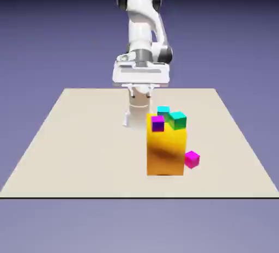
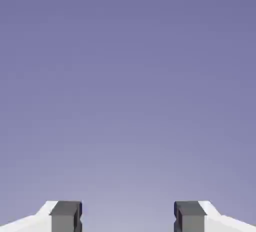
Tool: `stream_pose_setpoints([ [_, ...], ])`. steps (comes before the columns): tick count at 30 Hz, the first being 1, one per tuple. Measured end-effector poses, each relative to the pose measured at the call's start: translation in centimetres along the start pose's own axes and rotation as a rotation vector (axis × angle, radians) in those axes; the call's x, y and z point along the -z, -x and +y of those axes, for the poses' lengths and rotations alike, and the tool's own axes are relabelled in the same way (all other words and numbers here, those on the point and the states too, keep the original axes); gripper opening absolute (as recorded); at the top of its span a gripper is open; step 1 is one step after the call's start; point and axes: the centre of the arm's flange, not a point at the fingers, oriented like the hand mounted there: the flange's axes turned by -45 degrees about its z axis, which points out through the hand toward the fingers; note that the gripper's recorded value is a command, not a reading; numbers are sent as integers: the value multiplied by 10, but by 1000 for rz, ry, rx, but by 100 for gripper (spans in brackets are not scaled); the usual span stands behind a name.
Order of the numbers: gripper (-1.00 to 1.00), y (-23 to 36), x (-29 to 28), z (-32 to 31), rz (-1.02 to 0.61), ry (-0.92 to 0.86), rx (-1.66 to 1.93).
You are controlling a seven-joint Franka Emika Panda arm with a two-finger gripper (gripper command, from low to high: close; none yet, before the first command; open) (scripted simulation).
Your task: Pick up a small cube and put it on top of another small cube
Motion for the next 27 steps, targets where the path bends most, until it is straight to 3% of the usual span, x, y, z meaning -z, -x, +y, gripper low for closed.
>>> stream_pose_setpoints([
  [12, 0, -14, -81, -164, -458, -161, 919],
  [20, 0, 84, -142, -245, -872, -176, 1382],
  [27, 0, 162, -167, -292, -1128, -109, 1758],
])
